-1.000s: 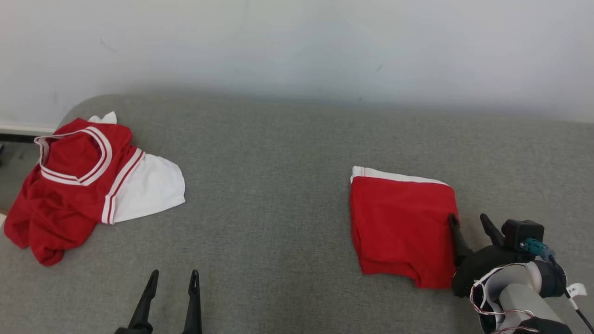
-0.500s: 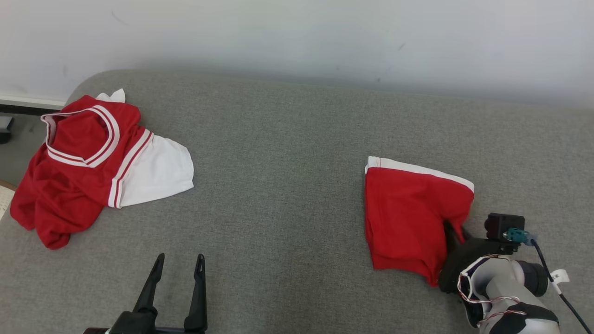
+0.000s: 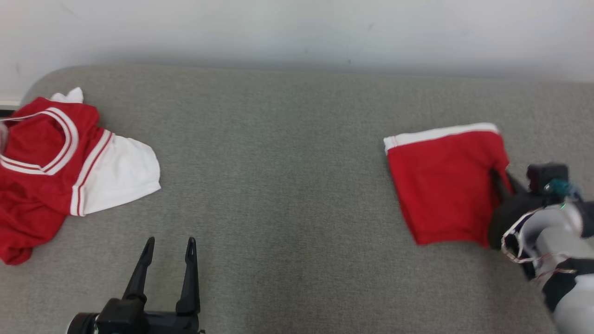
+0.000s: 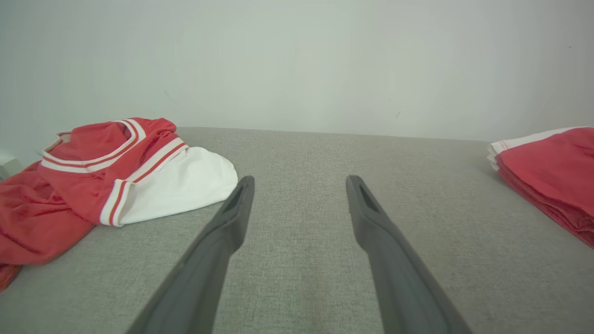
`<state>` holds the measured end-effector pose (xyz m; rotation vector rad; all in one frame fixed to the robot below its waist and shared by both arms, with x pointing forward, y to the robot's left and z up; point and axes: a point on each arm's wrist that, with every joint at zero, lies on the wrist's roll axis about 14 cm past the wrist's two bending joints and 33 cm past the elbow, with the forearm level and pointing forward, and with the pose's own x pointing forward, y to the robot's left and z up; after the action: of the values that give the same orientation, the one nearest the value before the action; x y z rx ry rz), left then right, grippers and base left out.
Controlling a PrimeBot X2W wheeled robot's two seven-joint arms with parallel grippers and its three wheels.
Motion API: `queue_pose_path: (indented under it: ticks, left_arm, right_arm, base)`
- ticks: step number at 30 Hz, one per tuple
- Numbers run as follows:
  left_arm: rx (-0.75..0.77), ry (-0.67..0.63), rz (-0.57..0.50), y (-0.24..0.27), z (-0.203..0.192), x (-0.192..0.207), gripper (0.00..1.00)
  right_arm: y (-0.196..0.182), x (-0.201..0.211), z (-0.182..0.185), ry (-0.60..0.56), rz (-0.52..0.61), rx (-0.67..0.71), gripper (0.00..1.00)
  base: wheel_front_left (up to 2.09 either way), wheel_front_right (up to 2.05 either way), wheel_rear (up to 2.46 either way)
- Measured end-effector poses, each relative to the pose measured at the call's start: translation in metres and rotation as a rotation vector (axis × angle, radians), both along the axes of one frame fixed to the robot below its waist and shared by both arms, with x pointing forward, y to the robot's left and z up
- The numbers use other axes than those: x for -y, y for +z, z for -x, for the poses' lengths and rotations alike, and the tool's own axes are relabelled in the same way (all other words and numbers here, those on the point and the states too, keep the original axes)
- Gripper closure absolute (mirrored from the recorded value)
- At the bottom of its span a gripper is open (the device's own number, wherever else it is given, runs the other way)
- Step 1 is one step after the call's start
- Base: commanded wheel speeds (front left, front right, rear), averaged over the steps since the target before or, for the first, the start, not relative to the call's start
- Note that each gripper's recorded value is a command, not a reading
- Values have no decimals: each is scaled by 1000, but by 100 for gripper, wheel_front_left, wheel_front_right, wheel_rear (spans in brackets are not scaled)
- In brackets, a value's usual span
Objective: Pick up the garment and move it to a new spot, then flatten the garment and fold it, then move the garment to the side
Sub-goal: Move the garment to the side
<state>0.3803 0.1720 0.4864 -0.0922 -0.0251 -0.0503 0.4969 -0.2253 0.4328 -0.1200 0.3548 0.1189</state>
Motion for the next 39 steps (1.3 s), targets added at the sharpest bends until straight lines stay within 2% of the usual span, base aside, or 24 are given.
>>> queue_pose_path:
  ticks: [7,14,22,33,39]
  left_arm:
    - [11,-58,4,-2,-30,17,0]
    - [29,-116,-3,-6,-60,35,0]
    - [63,-165,-24,-6,-84,49,0]
    - [75,-174,-36,-12,-96,48,0]
    - [80,-172,-47,-12,-97,47,0]
  right_arm:
    - [34,58,-31,-13,182,53,100]
    - [38,112,-45,-62,315,12,100]
    - [32,169,-48,-156,394,-54,100]
    - [8,196,-48,-191,459,-136,100]
    - [12,198,-57,-184,486,-126,100]
  base:
    - [0,0,0]
    - [0,0,0]
    - [0,0,0]
    - [0,0,0]
    - [0,0,0]
